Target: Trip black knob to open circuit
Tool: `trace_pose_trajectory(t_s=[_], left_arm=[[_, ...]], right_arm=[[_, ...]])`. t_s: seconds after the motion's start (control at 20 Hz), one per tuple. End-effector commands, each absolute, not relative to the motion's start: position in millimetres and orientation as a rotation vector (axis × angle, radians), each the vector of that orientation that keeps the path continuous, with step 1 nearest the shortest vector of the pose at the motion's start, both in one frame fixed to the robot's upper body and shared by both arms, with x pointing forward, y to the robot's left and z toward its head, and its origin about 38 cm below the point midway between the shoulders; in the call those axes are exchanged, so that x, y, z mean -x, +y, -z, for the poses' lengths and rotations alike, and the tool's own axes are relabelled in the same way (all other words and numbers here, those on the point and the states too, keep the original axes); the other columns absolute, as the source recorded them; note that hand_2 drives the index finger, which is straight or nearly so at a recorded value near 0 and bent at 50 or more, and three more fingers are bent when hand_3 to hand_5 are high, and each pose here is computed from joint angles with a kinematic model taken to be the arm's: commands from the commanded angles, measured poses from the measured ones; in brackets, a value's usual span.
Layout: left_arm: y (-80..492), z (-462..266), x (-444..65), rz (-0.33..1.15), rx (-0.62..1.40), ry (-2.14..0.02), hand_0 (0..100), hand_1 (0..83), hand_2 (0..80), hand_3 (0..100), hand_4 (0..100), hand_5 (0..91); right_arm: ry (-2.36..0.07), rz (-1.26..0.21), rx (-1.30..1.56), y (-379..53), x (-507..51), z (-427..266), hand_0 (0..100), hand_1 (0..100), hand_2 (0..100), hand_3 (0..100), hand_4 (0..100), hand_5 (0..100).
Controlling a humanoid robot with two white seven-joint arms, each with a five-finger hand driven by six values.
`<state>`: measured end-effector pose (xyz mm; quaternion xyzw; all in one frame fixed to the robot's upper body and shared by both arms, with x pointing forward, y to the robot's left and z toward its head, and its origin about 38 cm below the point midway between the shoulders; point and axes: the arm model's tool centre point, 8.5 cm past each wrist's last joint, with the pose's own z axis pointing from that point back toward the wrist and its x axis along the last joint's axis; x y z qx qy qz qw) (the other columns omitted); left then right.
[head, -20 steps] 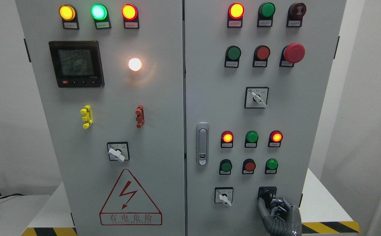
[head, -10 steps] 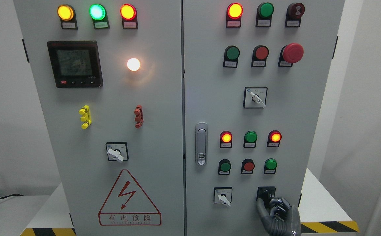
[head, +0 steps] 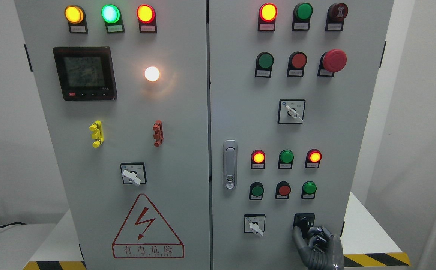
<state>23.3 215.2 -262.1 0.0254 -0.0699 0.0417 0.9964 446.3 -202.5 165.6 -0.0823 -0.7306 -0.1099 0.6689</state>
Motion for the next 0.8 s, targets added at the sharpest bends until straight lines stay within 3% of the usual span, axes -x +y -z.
trace_pose_trajectory(t_s=[0.0, 0.75], left_arm=[[215.0, 262.1, -23.6, -0.053, -0.048, -0.141, 12, 38.9, 0.0, 0, 0, 0.0], [215.0, 262.1, -23.6, -0.053, -0.049, -0.141, 12, 38.9, 0.0, 0, 0, 0.0]], right_arm=[[-1.652, 0.204, 0.151, -197.8, -447.5, -165.2, 45, 88, 62, 99, 93, 99], [-1.655, 0.201, 0.16, -200.0, -447.5, -165.1, 48, 88, 56, 94, 91, 99]])
